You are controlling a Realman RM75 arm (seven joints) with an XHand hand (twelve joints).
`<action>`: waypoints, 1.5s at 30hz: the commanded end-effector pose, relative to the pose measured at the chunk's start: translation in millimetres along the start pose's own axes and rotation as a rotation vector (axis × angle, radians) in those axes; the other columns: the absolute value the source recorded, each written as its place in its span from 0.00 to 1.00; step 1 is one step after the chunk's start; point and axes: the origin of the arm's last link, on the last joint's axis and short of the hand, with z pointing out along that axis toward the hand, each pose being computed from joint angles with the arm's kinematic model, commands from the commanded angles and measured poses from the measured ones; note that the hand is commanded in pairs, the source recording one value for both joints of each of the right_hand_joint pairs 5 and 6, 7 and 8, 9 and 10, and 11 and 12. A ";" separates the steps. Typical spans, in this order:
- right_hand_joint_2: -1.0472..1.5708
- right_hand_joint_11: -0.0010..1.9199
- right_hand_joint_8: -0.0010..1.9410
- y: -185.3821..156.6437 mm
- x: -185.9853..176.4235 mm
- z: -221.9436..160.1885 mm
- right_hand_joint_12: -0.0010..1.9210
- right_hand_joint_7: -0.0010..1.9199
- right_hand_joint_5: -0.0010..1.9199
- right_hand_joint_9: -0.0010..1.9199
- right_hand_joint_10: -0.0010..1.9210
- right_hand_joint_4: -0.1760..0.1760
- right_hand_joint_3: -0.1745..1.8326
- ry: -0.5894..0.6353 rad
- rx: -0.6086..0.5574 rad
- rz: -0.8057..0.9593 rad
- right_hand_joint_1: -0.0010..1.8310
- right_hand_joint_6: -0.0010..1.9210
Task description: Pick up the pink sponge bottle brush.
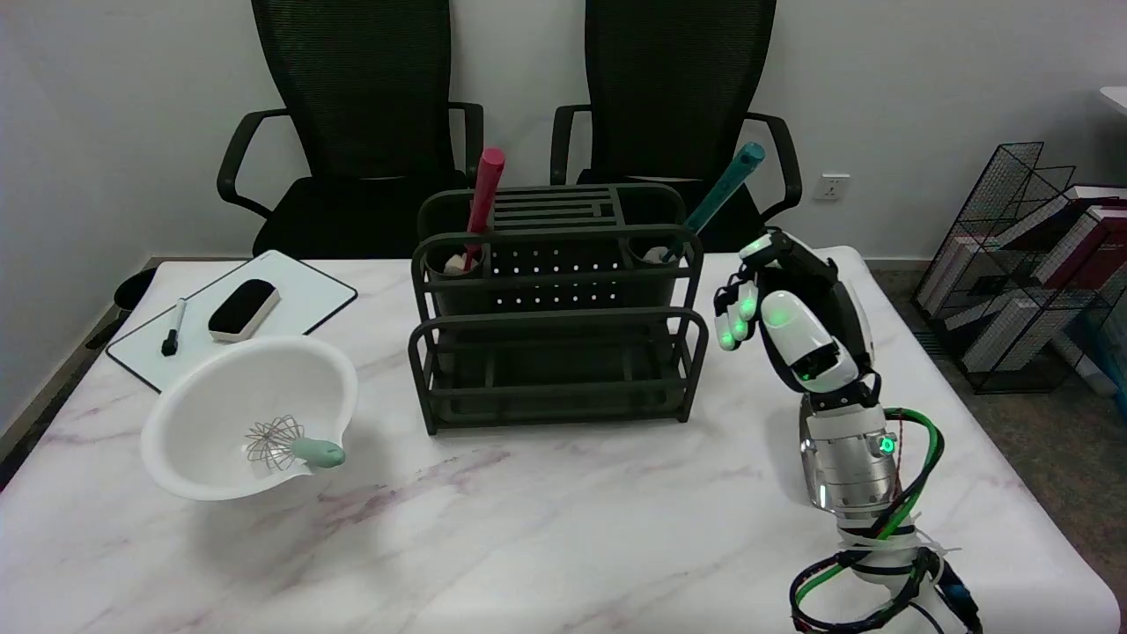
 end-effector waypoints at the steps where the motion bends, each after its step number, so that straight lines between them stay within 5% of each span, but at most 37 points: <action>1: 0.56 0.83 0.69 10.1 6.4 -11.7 0.83 0.70 0.48 0.75 0.75 0.50 0.60 0.002 -0.061 0.100 0.52 0.48; 10: 0.59 0.82 0.70 16.6 -11.1 -7.3 0.82 0.71 0.49 0.75 0.75 0.50 0.59 -0.034 -0.109 0.141 0.52 0.49; 19: 0.58 0.77 0.69 25.4 -50.8 47.1 0.77 0.70 0.48 0.73 0.73 0.50 0.58 -0.176 -0.200 0.143 0.52 0.48; 29: 0.54 0.47 0.42 8.7 -86.3 117.6 0.47 0.43 0.35 0.41 0.41 0.50 0.62 -0.274 -0.154 0.176 0.55 0.35; 45: 0.46 0.31 0.24 25.6 -100.5 179.0 0.31 0.25 0.07 0.29 0.29 0.50 0.64 -0.261 -0.190 0.168 0.58 0.07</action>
